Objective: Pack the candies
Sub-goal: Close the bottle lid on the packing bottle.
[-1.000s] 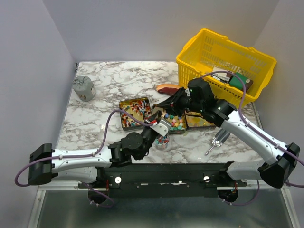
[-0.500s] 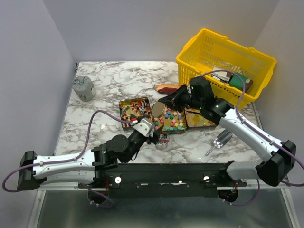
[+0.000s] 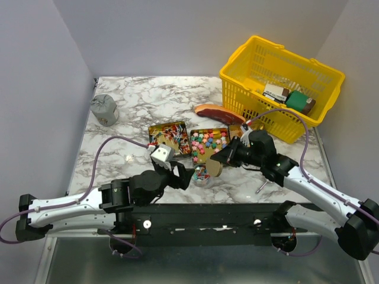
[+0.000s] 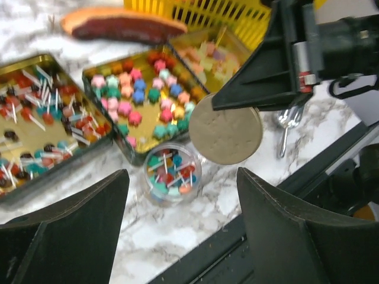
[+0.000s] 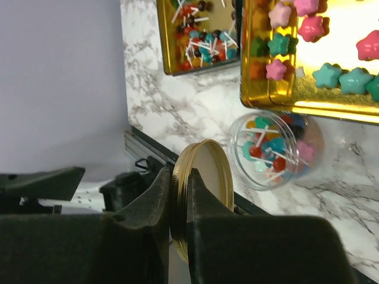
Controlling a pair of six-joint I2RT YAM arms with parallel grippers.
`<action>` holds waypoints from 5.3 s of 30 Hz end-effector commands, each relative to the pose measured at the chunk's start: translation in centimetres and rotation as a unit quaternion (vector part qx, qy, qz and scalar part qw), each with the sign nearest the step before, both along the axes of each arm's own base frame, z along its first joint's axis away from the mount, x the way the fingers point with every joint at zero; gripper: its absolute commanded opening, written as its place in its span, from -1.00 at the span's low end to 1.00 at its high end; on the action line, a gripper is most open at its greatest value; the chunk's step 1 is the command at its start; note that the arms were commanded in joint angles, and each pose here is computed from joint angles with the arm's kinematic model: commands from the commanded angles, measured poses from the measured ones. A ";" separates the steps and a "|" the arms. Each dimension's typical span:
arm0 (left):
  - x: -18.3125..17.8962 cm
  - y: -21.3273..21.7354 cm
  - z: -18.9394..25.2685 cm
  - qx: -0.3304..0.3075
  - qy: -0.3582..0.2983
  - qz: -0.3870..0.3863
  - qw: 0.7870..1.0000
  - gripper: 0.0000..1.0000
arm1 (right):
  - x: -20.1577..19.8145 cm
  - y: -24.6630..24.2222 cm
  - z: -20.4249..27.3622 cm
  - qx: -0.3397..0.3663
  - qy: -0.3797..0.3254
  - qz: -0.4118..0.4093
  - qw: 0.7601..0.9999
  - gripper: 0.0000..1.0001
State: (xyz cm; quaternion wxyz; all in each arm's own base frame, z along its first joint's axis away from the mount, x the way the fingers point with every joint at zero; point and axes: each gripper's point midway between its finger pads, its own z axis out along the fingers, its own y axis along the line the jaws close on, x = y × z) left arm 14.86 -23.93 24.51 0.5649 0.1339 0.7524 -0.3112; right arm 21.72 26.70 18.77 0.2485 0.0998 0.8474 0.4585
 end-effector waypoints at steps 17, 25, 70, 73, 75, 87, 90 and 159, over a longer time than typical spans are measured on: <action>2.6 -0.5 -12.0 -0.030 0.252 0.021 0.967 0.66 | -1.0 0.8 -2.7 0.065 -0.066 0.037 0.995 -0.93; 2.6 -1.7 -12.9 -0.039 0.266 0.002 0.963 0.65 | -0.5 0.3 -5.7 0.071 -0.038 -0.001 0.997 -0.92; 3.8 -3.0 -15.2 -0.030 0.268 -0.006 0.963 0.62 | -1.3 -1.2 -10.8 -0.070 0.057 0.013 0.996 -0.30; 3.9 -3.0 -15.3 -0.028 0.269 -0.007 0.963 0.62 | -1.4 -1.3 -11.0 -0.076 0.056 0.016 0.995 -0.28; 3.9 -3.1 -15.4 -0.029 0.269 -0.007 0.963 0.62 | -1.4 -1.3 -11.1 -0.080 0.056 0.019 0.995 -0.23; 3.3 -4.3 -15.7 -0.033 0.283 -0.038 0.958 0.62 | -1.4 -1.6 -12.5 -0.090 0.063 0.013 0.994 -0.07; 3.2 -4.4 -15.3 -0.043 0.274 -0.044 0.960 0.62 | -1.5 -1.5 -12.8 -0.091 0.067 0.015 0.993 -0.06; 0.4 -2.7 -18.1 -0.028 0.361 -0.027 0.932 0.37 | -4.0 0.4 -13.2 -0.098 0.043 0.067 0.992 0.22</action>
